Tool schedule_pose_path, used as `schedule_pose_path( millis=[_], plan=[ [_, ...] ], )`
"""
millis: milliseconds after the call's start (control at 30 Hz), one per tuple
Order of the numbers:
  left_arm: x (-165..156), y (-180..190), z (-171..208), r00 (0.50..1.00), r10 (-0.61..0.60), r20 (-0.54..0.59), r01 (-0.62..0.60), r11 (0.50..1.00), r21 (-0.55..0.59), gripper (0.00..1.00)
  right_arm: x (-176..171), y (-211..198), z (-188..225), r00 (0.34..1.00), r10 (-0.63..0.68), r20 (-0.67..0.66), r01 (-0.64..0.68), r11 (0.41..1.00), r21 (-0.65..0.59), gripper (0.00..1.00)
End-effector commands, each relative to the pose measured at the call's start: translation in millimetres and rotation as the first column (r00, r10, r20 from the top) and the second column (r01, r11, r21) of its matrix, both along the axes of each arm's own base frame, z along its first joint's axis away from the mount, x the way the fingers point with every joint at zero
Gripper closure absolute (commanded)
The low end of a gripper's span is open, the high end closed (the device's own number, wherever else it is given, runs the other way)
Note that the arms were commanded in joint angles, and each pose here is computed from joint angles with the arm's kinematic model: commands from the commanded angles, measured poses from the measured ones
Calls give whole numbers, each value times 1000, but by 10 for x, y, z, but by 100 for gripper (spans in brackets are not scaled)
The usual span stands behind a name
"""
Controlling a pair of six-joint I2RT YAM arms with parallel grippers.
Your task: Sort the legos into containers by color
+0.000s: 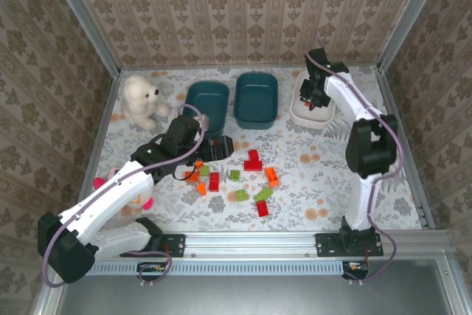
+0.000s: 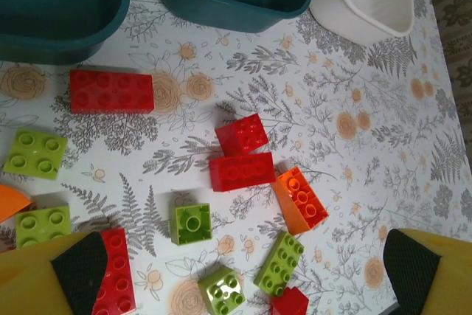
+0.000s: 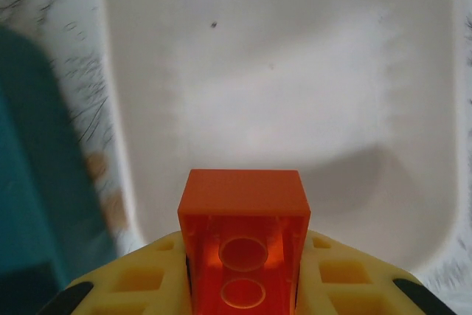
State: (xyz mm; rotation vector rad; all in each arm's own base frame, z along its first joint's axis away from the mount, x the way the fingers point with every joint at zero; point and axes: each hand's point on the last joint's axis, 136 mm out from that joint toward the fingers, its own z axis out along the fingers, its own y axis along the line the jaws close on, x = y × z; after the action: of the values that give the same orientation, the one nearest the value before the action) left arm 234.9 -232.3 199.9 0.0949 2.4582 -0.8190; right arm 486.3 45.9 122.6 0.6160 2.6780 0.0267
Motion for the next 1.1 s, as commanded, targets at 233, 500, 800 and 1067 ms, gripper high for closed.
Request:
schedule_pose_path(
  millis=[233, 500, 800, 1067],
  plan=[
    [171, 41, 155, 998, 64, 5, -64, 998, -5, 0, 264, -148, -676, 979, 19, -204, -5, 998, 69, 69],
    [141, 65, 58, 997, 68, -29, -67, 998, 19, 1, 358, -167, -454, 987, 20, -162, -7, 997, 78, 43],
    [121, -50, -61, 997, 37, -70, -35, 999, 35, 4, 188, -53, 994, 990, 45, 133, -54, 997, 63, 36],
    [31, -123, -204, 993, 22, -118, -12, 996, 83, 7, -1038, 695, 1823, 875, 230, 426, -282, 958, 61, 36]
  ],
)
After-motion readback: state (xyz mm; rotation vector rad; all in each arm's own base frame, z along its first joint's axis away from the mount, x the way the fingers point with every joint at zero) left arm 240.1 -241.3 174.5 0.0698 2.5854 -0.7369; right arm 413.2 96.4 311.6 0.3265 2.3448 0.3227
